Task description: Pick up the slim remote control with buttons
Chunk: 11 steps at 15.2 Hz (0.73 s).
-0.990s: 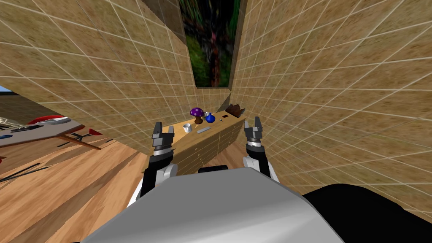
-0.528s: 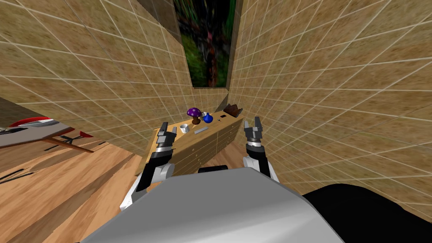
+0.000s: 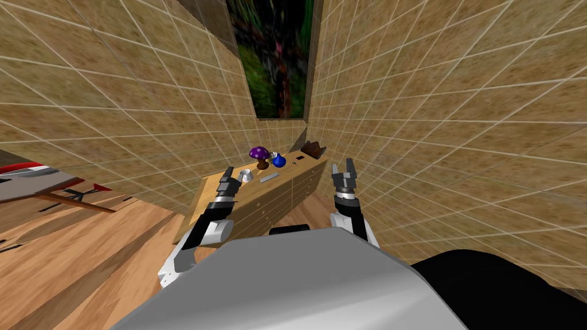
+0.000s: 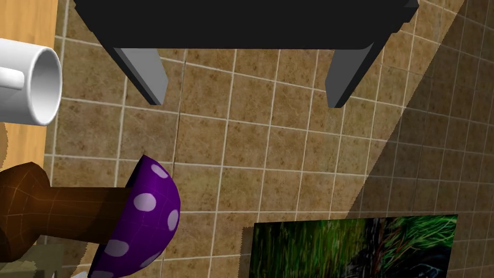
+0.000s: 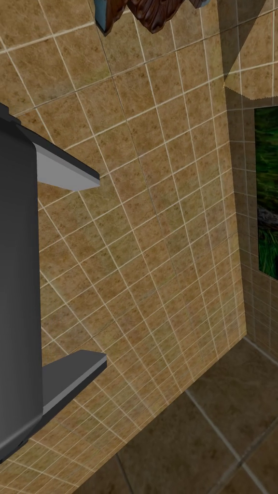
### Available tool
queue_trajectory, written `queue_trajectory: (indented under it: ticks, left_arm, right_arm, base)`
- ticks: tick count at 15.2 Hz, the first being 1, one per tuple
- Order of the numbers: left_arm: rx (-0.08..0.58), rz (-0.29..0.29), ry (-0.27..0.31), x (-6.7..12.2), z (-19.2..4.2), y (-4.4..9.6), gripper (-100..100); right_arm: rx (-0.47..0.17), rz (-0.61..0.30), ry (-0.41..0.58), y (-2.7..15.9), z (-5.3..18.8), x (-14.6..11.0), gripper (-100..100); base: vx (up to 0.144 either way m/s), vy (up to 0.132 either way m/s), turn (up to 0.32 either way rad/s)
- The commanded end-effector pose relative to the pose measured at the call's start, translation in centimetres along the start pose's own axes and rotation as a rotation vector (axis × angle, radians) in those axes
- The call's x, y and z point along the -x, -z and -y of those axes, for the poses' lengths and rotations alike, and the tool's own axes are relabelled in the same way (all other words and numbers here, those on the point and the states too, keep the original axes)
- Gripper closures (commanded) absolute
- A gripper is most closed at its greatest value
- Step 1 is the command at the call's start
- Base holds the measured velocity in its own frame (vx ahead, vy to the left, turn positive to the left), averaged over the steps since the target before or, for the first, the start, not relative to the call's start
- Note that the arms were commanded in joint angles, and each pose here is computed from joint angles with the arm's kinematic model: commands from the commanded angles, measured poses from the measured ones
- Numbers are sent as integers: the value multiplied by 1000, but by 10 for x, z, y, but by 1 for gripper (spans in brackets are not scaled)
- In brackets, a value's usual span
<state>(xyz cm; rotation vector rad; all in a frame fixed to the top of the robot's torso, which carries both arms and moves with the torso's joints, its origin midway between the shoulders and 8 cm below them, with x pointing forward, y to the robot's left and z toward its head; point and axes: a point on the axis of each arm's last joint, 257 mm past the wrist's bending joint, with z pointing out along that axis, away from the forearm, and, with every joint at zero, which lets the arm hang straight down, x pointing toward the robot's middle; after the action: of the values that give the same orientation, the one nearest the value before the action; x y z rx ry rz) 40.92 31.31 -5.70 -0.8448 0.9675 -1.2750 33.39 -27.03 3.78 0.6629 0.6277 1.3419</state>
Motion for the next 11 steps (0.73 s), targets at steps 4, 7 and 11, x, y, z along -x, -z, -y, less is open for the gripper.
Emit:
queue_trajectory:
  ticks: [4,7,11]
  left_arm:
    - [120,-23,32,13,-35,-9,-100]
    - [191,-27,46,20,-54,-12,-100]
    - [278,-26,61,28,-76,-12,-100]
  right_arm:
    - [0,0,0,0,0,0,0]
    - [0,0,0,0,0,0,0]
    - [0,0,0,0,0,0,0]
  base:
    - [9,-63,-58]
    - [9,-51,-59]
    - [11,-55,-59]
